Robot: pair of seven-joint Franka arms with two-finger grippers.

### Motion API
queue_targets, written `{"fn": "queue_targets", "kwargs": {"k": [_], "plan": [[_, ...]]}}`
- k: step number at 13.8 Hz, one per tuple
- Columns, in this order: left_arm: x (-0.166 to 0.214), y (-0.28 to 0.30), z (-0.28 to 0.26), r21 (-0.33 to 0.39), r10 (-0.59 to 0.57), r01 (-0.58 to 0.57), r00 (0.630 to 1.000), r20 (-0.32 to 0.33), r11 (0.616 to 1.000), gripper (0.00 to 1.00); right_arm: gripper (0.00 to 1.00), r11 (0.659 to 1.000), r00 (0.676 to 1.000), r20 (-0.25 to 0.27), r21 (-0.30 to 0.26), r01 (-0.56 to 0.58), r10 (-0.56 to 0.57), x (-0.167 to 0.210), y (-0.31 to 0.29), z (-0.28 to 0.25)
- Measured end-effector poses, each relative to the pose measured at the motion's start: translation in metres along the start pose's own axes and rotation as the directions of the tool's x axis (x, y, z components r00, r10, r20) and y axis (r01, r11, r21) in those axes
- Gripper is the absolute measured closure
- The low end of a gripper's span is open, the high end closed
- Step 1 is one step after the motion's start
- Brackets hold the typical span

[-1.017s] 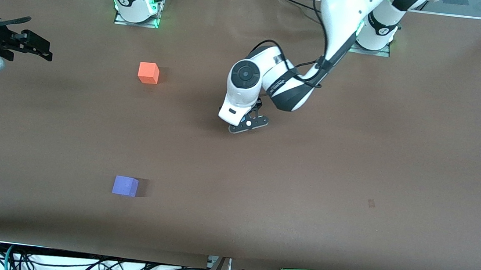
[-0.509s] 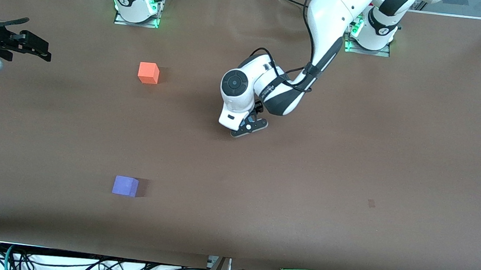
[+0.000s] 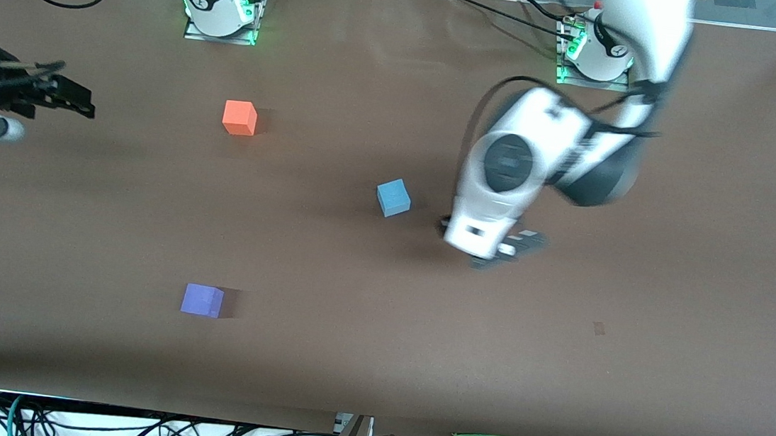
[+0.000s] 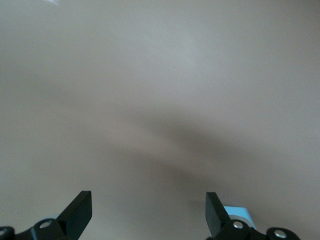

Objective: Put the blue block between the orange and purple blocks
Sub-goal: 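Set down the blue cube, open the left gripper while the right gripper reaches out, then grasp the blue cube with the right gripper while the left gripper withdraws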

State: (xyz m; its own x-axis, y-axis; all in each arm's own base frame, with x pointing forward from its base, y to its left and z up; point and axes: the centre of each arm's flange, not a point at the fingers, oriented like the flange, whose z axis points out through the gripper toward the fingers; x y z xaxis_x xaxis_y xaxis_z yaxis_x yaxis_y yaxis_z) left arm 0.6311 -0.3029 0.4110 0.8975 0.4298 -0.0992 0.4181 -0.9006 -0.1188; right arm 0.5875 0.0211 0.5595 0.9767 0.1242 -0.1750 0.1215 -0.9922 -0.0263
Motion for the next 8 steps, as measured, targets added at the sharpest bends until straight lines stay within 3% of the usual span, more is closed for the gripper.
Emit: {"fn": "queue_targets", "kwargs": {"k": [4,8], "plan": [[0.078,-0.150,-0.013,-0.023,0.111,-0.111,0.994,0.005,0.994,0.00,0.00,0.996,0.995,0.034,-0.008,0.093,-0.093,0.021,-0.055,0.028],[0.089,-0.263,-0.028,-0.049,0.230,-0.232,0.972,-0.056,0.971,0.00,0.00,0.976,0.976,-0.013,-0.031,0.217,-0.217,0.059,-0.165,0.083]]}}
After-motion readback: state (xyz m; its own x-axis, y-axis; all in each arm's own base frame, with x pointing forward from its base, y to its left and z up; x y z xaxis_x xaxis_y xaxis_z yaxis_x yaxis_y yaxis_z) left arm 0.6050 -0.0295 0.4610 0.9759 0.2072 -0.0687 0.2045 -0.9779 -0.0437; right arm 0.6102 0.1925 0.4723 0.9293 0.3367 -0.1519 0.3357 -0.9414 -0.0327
